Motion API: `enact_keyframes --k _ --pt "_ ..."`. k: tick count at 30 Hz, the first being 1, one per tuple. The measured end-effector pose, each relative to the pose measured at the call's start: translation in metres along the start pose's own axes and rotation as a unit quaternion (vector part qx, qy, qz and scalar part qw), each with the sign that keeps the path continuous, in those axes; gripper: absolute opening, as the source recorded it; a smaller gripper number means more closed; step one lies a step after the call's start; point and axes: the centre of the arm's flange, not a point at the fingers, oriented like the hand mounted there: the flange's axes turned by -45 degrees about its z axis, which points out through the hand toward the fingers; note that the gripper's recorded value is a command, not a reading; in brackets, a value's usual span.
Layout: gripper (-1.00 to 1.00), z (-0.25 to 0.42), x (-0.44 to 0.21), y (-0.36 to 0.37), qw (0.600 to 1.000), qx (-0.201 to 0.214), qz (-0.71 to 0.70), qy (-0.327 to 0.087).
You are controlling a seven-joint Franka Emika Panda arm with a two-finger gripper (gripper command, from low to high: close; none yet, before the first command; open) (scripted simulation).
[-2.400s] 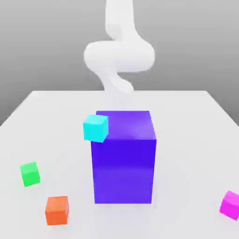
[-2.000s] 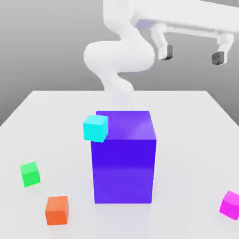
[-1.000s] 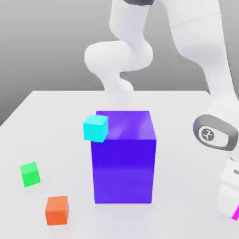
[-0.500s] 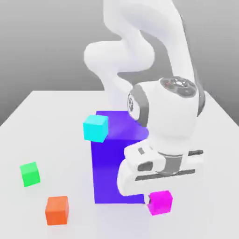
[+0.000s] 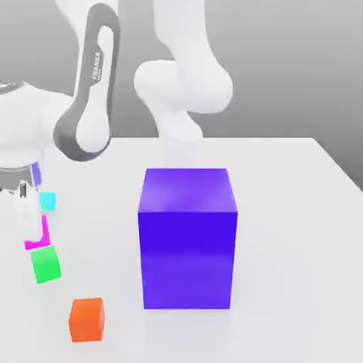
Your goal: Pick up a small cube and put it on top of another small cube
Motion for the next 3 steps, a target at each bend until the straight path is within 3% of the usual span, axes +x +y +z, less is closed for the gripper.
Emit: enact_keyframes --k 3 --pt "1.0 0.0 0.0 0.0 1.0 0.0 0.0 0.0"
